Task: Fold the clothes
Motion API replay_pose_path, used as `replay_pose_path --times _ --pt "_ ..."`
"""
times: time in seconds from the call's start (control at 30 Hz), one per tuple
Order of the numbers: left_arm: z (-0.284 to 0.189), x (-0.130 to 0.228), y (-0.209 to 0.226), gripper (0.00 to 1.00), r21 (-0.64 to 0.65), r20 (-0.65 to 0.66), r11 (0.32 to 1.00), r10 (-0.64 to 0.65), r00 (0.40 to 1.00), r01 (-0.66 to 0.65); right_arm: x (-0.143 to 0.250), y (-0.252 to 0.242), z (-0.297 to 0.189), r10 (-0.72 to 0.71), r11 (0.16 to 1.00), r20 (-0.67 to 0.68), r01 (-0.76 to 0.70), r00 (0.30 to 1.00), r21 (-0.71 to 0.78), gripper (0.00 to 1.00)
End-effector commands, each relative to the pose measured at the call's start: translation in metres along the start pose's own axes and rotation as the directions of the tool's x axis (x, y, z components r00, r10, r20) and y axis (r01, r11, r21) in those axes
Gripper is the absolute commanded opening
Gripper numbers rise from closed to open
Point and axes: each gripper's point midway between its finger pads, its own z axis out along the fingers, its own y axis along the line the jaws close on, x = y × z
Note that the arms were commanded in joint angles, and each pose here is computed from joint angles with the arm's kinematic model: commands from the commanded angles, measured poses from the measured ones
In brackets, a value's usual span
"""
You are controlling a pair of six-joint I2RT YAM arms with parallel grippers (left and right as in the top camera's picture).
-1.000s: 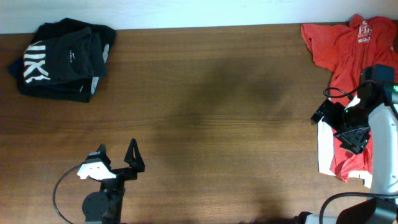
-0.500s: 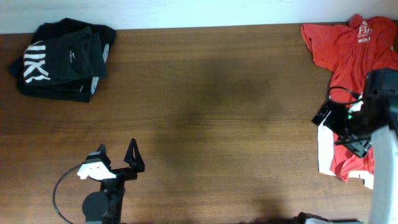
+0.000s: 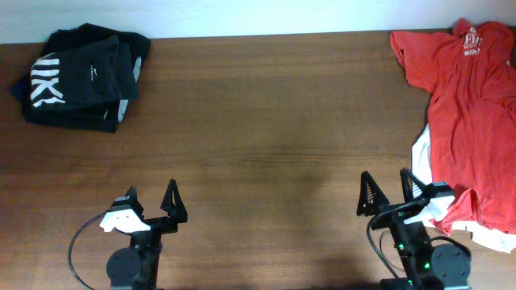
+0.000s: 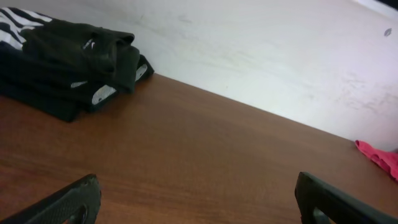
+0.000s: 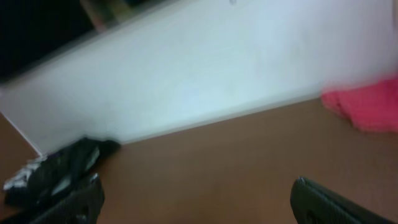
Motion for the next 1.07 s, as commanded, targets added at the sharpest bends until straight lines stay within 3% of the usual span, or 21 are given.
replay_pose_path --times 0.0,0.1,0.27,1.03 --pt "0.0 0.001 0.0 0.99 0.001 0.0 1.0 -0.009 1.0 0.009 0.012 0.001 0.006 -0.19 0.98 0.086 0.195 0.978 -0.047 0.99" --pt "0.0 0.001 0.0 0.99 0.001 0.0 1.0 -0.009 1.0 0.009 0.027 -0.009 0.011 -0.342 0.938 0.099 0.345 0.934 -0.018 0.99" --pt "0.0 0.001 0.0 0.99 0.001 0.0 1.0 -0.009 1.0 0.009 0.072 -0.035 0.013 -0.34 0.939 -0.084 0.344 0.937 0.031 0.99" --pt "0.0 0.002 0.0 0.99 0.0 -0.001 1.0 -0.009 1.0 0.009 0.072 -0.035 0.013 -0.35 0.935 -0.082 0.354 0.933 0.03 0.99"
